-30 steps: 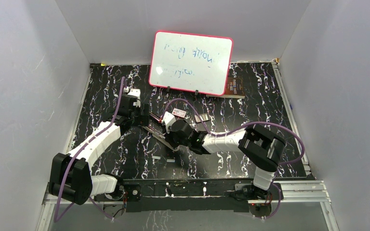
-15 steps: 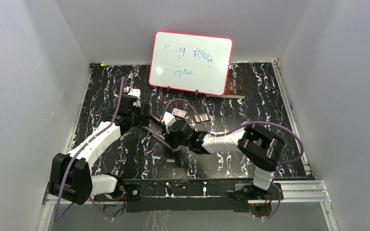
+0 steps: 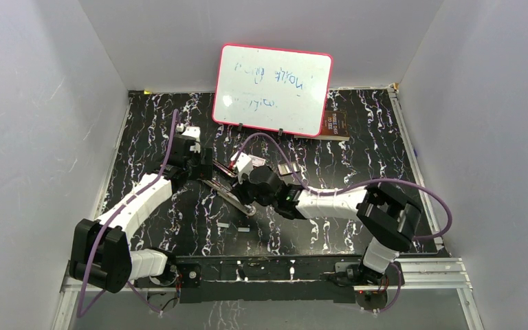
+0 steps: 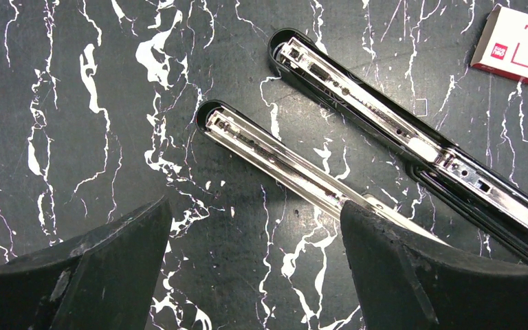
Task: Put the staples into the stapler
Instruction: Install the staple into the stapler, then pick up the staple from the center of the board.
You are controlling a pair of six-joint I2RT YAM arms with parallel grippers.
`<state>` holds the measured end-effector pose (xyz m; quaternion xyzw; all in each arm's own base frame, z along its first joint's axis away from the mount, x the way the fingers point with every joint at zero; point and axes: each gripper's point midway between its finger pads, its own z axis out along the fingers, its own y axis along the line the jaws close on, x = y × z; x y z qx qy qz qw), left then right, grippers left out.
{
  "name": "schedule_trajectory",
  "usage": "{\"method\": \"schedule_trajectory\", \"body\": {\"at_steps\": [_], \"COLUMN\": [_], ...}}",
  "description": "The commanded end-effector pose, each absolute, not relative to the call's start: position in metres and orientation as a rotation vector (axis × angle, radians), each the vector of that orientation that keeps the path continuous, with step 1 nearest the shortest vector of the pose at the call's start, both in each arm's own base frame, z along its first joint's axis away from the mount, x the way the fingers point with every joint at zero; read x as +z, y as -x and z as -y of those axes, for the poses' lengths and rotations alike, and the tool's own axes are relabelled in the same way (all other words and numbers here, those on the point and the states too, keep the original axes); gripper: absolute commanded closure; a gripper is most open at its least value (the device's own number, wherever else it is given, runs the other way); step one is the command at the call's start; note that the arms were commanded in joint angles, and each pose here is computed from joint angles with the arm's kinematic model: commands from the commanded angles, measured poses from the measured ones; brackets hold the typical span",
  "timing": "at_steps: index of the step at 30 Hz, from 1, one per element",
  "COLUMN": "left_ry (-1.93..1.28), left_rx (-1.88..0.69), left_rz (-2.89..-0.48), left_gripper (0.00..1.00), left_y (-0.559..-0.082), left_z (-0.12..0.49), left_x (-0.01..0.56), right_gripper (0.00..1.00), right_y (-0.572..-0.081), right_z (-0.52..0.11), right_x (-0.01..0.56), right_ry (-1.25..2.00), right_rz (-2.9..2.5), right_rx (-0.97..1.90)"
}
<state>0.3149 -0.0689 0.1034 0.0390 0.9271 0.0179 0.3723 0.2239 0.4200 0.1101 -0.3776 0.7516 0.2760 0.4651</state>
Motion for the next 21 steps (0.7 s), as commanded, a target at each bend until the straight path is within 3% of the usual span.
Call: {"method": "schedule_trajectory", "body": {"at_steps": [1, 12, 21], "left_ry": [-0.072, -0.045, -0.044], "left_rx": [0.008, -0.047, -0.038], "left_rz": [-2.292, -2.284, -2.283], "left_gripper": [0.1, 0.11, 0.11], "left_y": [-0.323, -0.323, -0.322], "left_z": [0.071, 0.071, 0.07], "left_x": [0.128, 0.13, 0.131], "right_gripper": [0.6, 0.54, 0.49], "right_y": [-0.226, -0.114, -0.105], "right_z": [-0.414, -0.392, -0.386], "right_x": [0.134, 0.075, 0.058], "right_ry": [0.905, 1.484, 1.468], "right_rz": [-1.775, -1.678, -1.526], "right_rx": [0.671, 1.076, 1.123]}}
